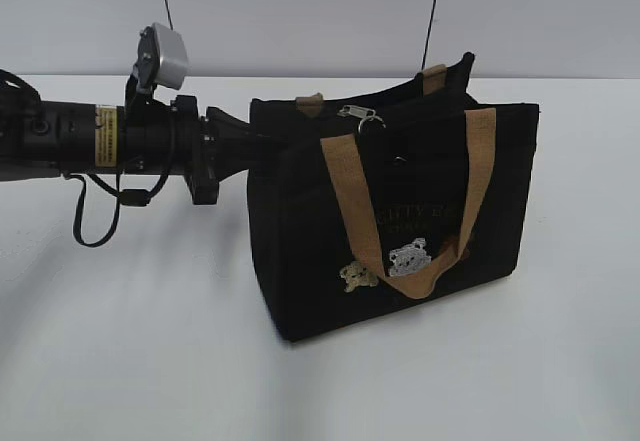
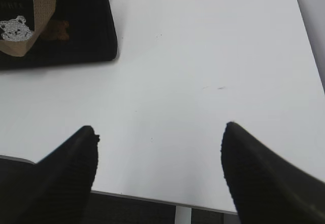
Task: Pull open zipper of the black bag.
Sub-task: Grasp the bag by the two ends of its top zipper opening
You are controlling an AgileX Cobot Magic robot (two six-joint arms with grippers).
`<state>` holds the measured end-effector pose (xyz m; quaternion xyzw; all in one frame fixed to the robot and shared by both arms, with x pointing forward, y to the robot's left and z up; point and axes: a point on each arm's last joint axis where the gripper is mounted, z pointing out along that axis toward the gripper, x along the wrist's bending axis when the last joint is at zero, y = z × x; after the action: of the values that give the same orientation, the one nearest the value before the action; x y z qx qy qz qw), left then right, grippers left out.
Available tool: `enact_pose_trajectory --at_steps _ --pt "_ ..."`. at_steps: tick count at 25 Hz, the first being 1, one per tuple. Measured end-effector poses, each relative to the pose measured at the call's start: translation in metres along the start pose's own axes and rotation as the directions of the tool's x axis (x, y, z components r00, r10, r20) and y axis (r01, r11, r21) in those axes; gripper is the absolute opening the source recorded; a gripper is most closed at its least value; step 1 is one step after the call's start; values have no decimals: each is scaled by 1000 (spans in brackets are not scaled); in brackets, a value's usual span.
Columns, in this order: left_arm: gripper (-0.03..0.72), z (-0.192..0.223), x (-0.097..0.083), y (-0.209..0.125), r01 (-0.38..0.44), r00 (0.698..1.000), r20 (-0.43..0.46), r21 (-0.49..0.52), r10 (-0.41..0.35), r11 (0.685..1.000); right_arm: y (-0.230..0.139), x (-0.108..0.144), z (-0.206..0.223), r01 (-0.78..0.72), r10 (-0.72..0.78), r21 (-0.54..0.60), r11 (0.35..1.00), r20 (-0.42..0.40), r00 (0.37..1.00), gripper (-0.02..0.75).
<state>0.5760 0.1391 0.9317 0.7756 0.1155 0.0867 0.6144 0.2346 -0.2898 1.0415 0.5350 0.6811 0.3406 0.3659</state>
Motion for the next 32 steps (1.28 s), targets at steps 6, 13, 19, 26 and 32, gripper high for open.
enact_pose_trajectory --at_steps 6,13,19,26,32 --pt "17 1 -1 1 0 1000 5 -5 0 1000 0 0 0 0 0 0 1000 0 1000 575" --pt "16 0 -4 0 -17 999 37 4 16 1000 0 0 0 1 -1 1 1000 2 1000 575" --pt "16 0 -5 0 -23 999 49 6 22 1000 0 0 0 1 -1 1 1000 2 1000 575" --pt "15 0 -7 -1 -34 997 73 9 33 999 19 1 2 -55 56 13 998 -55 997 575" --pt "15 0 -8 -1 -37 996 79 11 36 999 60 -2 24 -127 124 -6 992 -147 981 553"
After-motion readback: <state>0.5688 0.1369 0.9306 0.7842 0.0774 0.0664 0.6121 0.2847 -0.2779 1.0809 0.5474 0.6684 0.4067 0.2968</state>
